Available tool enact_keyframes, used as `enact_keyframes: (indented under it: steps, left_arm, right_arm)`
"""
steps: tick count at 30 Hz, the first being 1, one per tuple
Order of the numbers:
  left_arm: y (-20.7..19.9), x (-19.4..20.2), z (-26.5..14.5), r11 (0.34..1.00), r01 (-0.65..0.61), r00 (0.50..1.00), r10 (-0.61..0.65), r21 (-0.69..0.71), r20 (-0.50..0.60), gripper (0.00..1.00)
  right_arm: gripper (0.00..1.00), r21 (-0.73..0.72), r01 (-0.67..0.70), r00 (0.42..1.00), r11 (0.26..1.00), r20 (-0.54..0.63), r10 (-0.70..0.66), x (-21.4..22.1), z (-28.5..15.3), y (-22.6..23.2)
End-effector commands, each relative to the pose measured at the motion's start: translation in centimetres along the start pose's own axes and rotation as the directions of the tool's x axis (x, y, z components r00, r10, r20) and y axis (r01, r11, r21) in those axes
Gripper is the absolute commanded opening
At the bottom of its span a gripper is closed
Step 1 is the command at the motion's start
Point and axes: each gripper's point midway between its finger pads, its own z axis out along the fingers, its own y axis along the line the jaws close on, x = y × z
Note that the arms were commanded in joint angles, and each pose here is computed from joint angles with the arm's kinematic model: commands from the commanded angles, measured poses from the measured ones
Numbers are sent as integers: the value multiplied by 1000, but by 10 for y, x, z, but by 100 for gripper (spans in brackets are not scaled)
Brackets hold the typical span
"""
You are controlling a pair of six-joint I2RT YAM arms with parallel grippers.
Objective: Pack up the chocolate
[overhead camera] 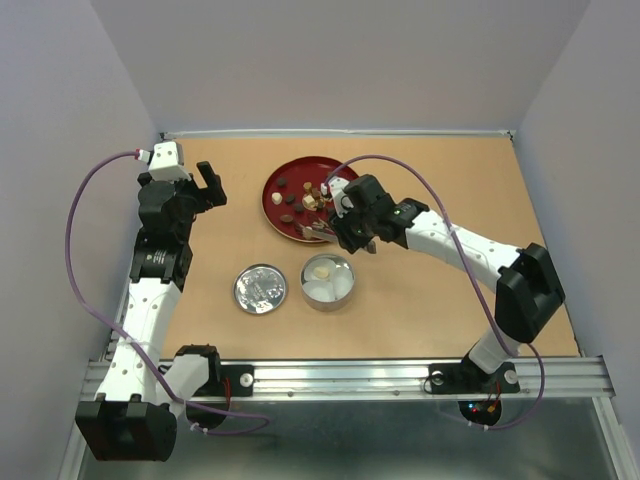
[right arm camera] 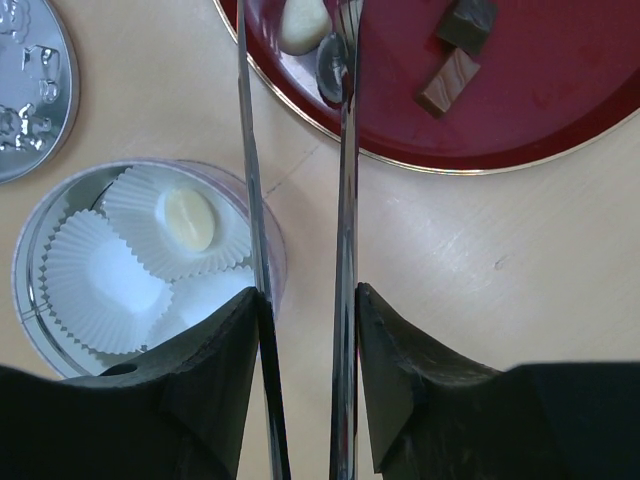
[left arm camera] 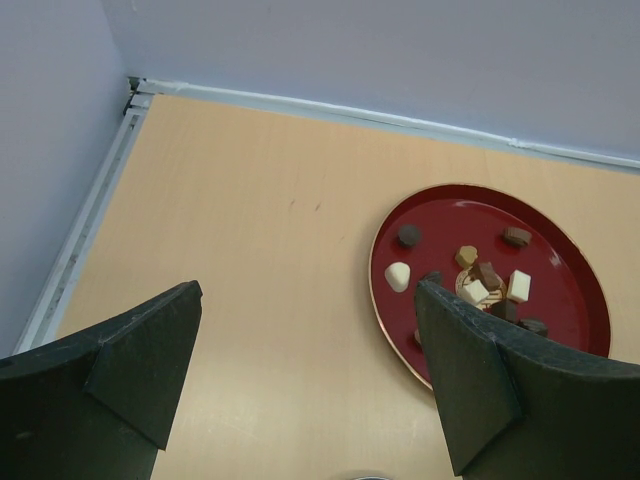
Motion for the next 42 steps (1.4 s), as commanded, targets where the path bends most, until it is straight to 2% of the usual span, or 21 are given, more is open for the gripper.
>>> enact_keyframes:
  steps: [1, 17, 26, 31, 33, 42]
  left_arm:
    - [-1, -11, 0, 1000, -1, 999, 0, 6, 35, 99]
    - [0, -13, -2, 1000, -2, 999, 1, 5, 41, 99]
    - [0, -13, -2, 1000, -2, 999, 1, 5, 41, 99]
    - [0, -14, -3, 1000, -1, 999, 1, 3, 46, 99]
    - [0, -13, -3, 1000, -1, 999, 1, 3, 45, 99]
    - [0, -13, -3, 1000, -1, 999, 1, 3, 45, 99]
  right_arm:
    - [48, 74, 56, 997, 996, 52, -60, -30, -4, -5]
    - [44, 181, 141, 989, 973, -65, -131, -17, -6, -6]
    - [43, 195, 151, 988, 969, -73, -139, -22, -15, -5]
    - [43, 234, 140, 990, 962, -53, -132, -30, -22, -11]
    - [43, 292, 124, 992, 948, -43, -117, -35, -27, -20]
    - [43, 401, -19, 993, 916, 116, -30, -69, -55, -35]
